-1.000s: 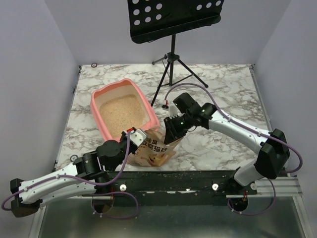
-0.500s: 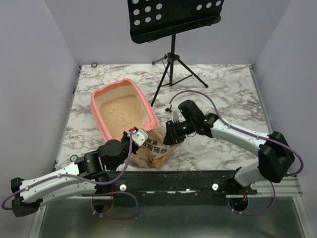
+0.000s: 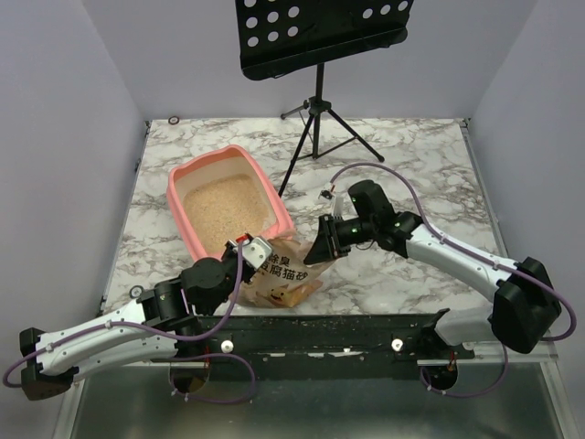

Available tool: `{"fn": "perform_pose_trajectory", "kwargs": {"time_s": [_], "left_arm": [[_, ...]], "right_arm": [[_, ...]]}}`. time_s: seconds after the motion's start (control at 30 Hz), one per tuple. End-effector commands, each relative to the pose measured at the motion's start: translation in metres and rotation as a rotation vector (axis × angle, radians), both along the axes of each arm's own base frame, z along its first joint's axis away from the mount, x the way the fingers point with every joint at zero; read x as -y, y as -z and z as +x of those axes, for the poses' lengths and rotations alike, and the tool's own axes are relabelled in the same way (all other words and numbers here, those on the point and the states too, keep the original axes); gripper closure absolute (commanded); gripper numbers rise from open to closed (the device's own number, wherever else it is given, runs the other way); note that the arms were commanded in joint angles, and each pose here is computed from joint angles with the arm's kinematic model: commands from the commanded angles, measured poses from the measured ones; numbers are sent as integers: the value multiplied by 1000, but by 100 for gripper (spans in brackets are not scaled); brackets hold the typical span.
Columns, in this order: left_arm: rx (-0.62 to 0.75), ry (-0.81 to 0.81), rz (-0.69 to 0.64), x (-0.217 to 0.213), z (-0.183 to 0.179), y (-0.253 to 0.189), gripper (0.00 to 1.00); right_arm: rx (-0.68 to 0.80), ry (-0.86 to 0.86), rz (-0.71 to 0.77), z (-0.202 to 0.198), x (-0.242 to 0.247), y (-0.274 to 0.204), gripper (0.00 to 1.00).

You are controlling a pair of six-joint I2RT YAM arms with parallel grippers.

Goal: Fill the litter box with clean litter

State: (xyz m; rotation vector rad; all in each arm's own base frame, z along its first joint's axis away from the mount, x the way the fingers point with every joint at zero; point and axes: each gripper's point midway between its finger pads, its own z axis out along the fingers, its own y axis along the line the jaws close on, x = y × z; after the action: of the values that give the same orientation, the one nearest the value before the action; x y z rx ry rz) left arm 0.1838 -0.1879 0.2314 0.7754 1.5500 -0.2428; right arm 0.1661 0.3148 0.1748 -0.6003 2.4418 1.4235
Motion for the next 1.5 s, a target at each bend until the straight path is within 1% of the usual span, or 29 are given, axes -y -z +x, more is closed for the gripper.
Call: {"fn": "perform_pose_trajectory", "kwargs": {"time_s": [0.0, 0.2, 0.4, 0.73, 1.1, 1.3, 1.47], "left_arm": [[54, -31, -109, -3, 5, -35, 100], [57, -32, -111, -3, 5, -37, 100], [63, -26, -120, -4, 3, -38, 100], [88, -43, -142, -13, 3, -44, 100], [104, -56, -146, -18, 4, -46, 100], [106, -53, -140, -17, 4, -45, 100], [100, -52, -121, -14, 5, -40, 100]], "right_arm": [[-70, -71, 130, -14, -12, -15, 99], [-90, -101, 250, -20, -19, -33, 99], [-117, -98, 288, -26, -14, -42, 99], [-109, 52, 329, -15, 22, -58, 99], [-108, 153, 336, -15, 54, -65, 99], [-157, 257, 325, -16, 74, -66, 99], [-195, 303, 320, -20, 82, -66, 99]]}}
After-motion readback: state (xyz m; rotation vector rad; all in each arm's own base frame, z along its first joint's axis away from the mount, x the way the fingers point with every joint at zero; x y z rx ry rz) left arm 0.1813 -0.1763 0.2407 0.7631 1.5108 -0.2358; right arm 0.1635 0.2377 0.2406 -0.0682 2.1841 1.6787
